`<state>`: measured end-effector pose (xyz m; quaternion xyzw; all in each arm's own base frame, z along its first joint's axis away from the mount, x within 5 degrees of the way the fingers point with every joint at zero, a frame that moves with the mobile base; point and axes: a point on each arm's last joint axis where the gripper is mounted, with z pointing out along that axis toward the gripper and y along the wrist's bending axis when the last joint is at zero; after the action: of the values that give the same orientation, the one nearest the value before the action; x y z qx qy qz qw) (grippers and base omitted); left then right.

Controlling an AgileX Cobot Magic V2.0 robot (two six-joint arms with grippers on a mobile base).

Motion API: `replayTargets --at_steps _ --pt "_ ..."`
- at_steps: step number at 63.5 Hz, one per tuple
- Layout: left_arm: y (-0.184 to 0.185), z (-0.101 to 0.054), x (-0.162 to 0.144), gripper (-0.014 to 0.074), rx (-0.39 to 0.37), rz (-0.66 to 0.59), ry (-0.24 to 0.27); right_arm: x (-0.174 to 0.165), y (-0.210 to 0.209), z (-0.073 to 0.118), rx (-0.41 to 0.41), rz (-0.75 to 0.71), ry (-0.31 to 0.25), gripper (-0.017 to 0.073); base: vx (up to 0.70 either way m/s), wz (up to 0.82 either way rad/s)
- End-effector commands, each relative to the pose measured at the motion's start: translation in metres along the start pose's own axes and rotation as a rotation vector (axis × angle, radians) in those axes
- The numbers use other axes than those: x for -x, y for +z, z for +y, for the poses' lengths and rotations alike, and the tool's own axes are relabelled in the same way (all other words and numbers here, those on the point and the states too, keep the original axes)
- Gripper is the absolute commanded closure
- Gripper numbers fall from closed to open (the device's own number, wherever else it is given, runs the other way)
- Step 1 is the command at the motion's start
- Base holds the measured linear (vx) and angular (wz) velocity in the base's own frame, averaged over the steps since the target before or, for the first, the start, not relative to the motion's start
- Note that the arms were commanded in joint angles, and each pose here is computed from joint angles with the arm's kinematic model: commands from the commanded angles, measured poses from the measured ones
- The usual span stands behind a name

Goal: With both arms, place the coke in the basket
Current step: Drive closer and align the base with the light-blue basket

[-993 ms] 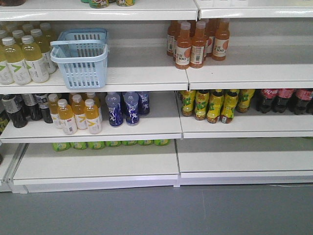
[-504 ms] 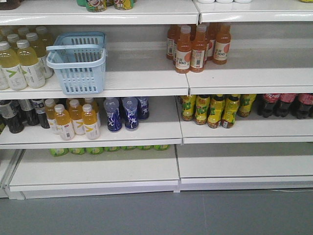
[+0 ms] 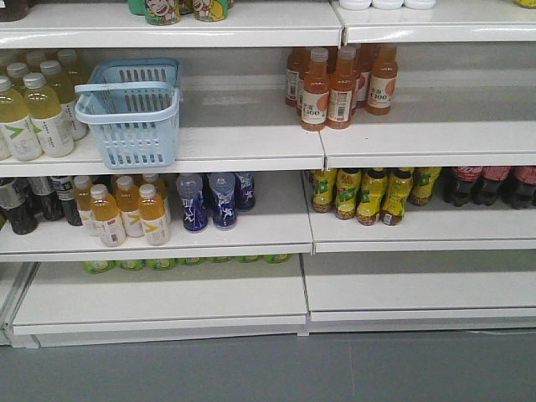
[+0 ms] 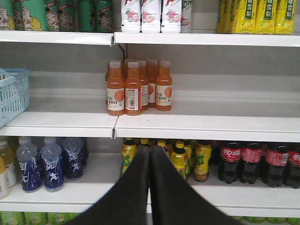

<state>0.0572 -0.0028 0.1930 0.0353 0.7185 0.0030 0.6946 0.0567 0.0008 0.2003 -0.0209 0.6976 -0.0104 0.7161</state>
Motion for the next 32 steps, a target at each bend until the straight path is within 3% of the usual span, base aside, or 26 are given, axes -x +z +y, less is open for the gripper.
replayTargets --at_steps 1,32 --pt "-0.0041 0.0015 0.0197 0.0599 0.013 -0.135 -0.004 0.0045 -0.0009 0.0 -0.004 -0.076 -0.007 0.0569 0.04 -0.01" --pt "-0.0041 0.0015 0.0197 0.0599 0.013 -0.135 -0.004 0.0045 -0.0009 0.0 -0.004 -0.076 -0.007 0.0569 0.05 0.01"
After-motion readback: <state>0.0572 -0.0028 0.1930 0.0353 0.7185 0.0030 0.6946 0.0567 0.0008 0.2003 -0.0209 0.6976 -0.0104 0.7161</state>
